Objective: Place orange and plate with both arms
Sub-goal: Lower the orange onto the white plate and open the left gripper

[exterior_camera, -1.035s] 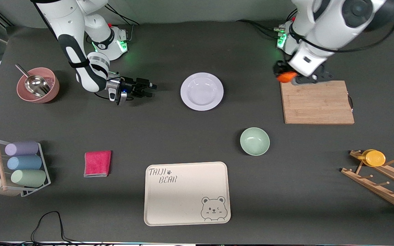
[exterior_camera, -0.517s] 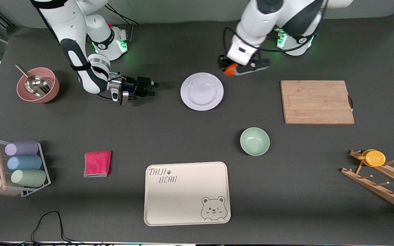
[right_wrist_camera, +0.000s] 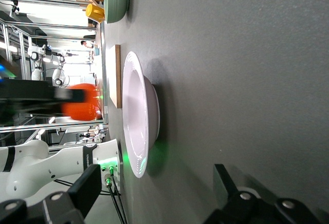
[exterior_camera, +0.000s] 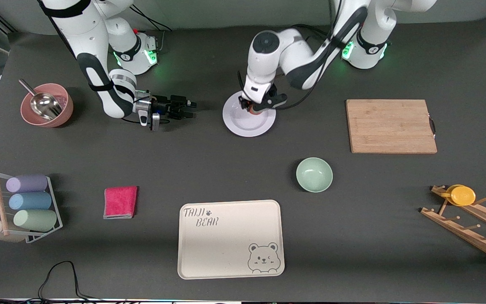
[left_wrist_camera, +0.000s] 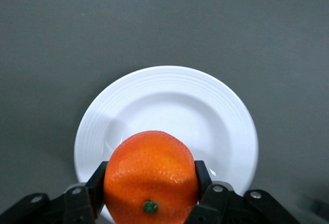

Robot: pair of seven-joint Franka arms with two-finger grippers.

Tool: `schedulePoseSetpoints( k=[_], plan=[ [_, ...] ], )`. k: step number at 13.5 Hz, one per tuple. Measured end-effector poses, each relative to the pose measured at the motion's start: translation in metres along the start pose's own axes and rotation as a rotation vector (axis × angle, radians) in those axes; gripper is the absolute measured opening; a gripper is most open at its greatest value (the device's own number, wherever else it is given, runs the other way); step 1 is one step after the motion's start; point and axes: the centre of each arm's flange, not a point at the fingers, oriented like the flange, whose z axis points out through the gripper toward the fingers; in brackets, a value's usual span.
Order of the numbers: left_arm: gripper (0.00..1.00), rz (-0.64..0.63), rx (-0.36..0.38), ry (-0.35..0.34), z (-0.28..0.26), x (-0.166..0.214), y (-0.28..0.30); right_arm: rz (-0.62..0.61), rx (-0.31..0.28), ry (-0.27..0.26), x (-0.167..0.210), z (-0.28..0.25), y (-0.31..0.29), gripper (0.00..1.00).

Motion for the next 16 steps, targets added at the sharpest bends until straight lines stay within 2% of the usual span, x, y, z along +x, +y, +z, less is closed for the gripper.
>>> schedulePoseSetpoints(
  k=[1, 3, 4, 5, 9, 10, 12, 13, 16],
  plan=[
    [0.7, -0.002, 0.009, 0.01, 0.024, -0.002, -0.002, 0.0, 0.0, 0.001, 0.0, 0.0, 0.0, 0.88],
    [0.7, -0.011, 0.021, 0.014, 0.055, -0.007, 0.0, 0.0, 0.0, 0.001, 0.0, 0.0, 0.0, 0.63],
    [0.7, -0.014, 0.02, 0.008, 0.061, -0.007, 0.004, 0.0, 0.0, 0.002, 0.0, 0.0, 0.0, 0.54],
    [0.7, -0.017, 0.014, 0.003, 0.063, -0.007, 0.009, 0.0, 0.0, 0.002, 0.001, -0.001, 0.0, 0.51],
    [0.7, -0.017, -0.002, 0.012, 0.064, -0.011, 0.022, 0.0, 0.0, 0.004, 0.001, -0.001, 0.001, 0.45],
    [0.76, -0.006, -0.001, 0.02, 0.064, -0.012, 0.022, 0.0, 0.0, 0.004, 0.001, -0.001, 0.001, 0.44],
    [0.96, 0.007, 0.001, 0.035, 0.064, -0.011, 0.023, 0.0, -0.001, 0.004, 0.001, -0.001, 0.001, 0.43],
    [1.0, 0.005, 0.002, 0.042, 0.062, -0.007, 0.024, 0.001, -0.001, 0.004, 0.001, -0.001, 0.002, 0.41],
    [1.0, 0.013, 0.03, 0.095, 0.041, 0.027, 0.025, 0.0, -0.007, 0.001, 0.003, 0.001, 0.006, 0.41]
  ],
)
